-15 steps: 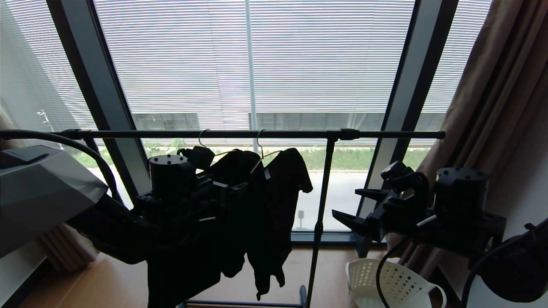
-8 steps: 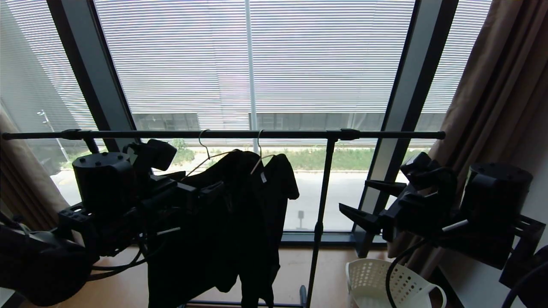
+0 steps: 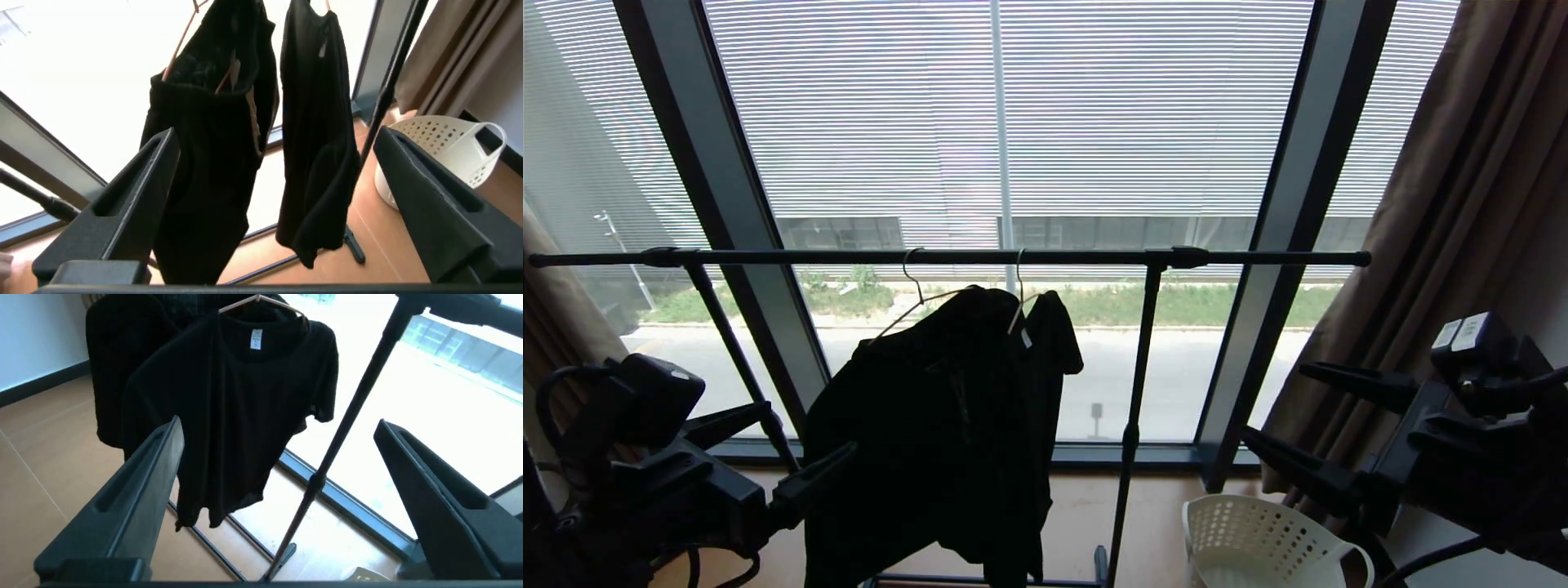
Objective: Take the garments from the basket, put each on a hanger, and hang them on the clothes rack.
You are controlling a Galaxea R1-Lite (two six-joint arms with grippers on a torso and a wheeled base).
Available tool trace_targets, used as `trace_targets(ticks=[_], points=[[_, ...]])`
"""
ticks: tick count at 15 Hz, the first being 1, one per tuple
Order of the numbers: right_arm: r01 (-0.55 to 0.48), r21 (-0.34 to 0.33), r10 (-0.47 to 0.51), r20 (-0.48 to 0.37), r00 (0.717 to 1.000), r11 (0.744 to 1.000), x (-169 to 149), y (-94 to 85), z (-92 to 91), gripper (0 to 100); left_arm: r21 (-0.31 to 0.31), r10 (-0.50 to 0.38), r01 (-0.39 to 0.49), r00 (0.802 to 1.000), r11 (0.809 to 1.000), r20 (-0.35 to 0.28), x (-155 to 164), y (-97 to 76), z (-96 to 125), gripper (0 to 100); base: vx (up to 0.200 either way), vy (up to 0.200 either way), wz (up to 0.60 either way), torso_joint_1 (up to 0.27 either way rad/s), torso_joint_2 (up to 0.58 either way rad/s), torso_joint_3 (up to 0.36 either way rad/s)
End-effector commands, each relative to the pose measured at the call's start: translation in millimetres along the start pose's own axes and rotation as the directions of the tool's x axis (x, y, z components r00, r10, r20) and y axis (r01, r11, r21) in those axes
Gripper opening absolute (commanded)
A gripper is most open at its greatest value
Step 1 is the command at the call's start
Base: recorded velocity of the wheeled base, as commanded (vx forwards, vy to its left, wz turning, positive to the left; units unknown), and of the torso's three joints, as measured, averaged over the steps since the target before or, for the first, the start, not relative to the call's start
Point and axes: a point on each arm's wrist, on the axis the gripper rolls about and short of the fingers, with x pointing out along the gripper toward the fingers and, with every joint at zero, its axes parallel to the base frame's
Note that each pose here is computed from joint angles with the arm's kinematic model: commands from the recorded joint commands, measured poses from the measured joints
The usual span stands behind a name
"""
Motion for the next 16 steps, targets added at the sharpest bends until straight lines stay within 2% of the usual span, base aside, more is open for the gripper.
trace_targets(ticks=[1,2,3,4,7,8,10,11,13,14,15,16], points=[[0.0,-0.014,0.0,0.032,1.0,1.0,-38,9.5,-2.5,100,0.046,-0.034,0.033,0.999,0.998,0.018,-42,-12.8,-24,100,0.0,0.0,0.0,0.0,0.0,0.0],[-0.006,-0.013,0.006,0.015,1.0,1.0,-49,12.6,-9.7,100,0.07,-0.032,0.031,0.999,0.997,0.01,-55,-15.4,-36,100,0.0,0.0,0.0,0.0,0.0,0.0],[-0.009,-0.012,0.009,0.005,1.0,1.0,-57,14.4,-15.5,100,0.075,-0.029,0.027,0.999,0.997,0.025,-64,-16.2,-38,100,0.0,0.0,0.0,0.0,0.0,0.0],[-0.013,-0.009,0.013,-0.018,1.0,1.0,-70,17.4,-27.1,100,0.072,-0.028,0.028,1.0,0.997,-0.011,-82,-19.1,-50,100,0.0,0.0,0.0,0.0,0.0,0.0],[-0.015,0.006,0.016,-0.077,0.997,1.0,-88,21.7,-47.1,100,0.065,-0.037,0.043,0.995,0.997,-0.094,-112,-25.0,-75,100,0.0,0.0,0.0,0.0,0.0,0.0],[-0.014,0.007,0.015,-0.085,0.996,1.0,-90,22.2,-49.3,100,0.064,-0.033,0.04,0.995,0.997,-0.099,-115,-25.5,-78,100,0.0,0.0,0.0,0.0,0.0,0.0],[0.026,0.007,-0.025,-0.098,0.995,1.0,-98,22.8,-53.1,100,0.081,0.062,-0.051,0.989,0.995,-0.135,-126,-26.4,-91,100,0.0,0.0,0.0,0.0,0.0,0.0],[0.062,0.012,-0.06,-0.103,0.993,0.998,-101,22.4,-54.4,100,0.103,0.148,-0.136,0.981,0.985,-0.122,-130,-26.4,-95,100,0.0,0.0,0.0,0.0,0.0,0.0],[0.097,0.042,-0.093,-0.099,0.991,0.994,-103,22.1,-55.1,100,0.077,0.267,-0.259,0.956,0.963,-0.125,-132,-26.9,-95,100,0.0,0.0,0.0,0.0,0.0,0.0],[0.158,0.07,-0.15,-0.103,0.983,0.985,-104,20.8,-55.2,100,0.051,0.374,-0.37,0.917,0.927,-0.138,-133,-27.6,-96,100,0.0,0.0,0.0,0.0,0.0,0.0],[0.215,0.08,-0.205,-0.113,0.972,0.973,-104,19.7,-56.0,100,0.038,0.412,-0.41,0.904,0.911,-0.119,-135,-29.0,-97,100,0.0,0.0,0.0,0.0,0.0,0.0],[0.28,0.073,-0.27,-0.123,0.955,0.957,-109,19.1,-58.7,100,0.031,0.428,-0.427,0.902,0.904,-0.054,-140,-31.6,-98,100,0.0,0.0,0.0,0.0,0.0,0.0]])
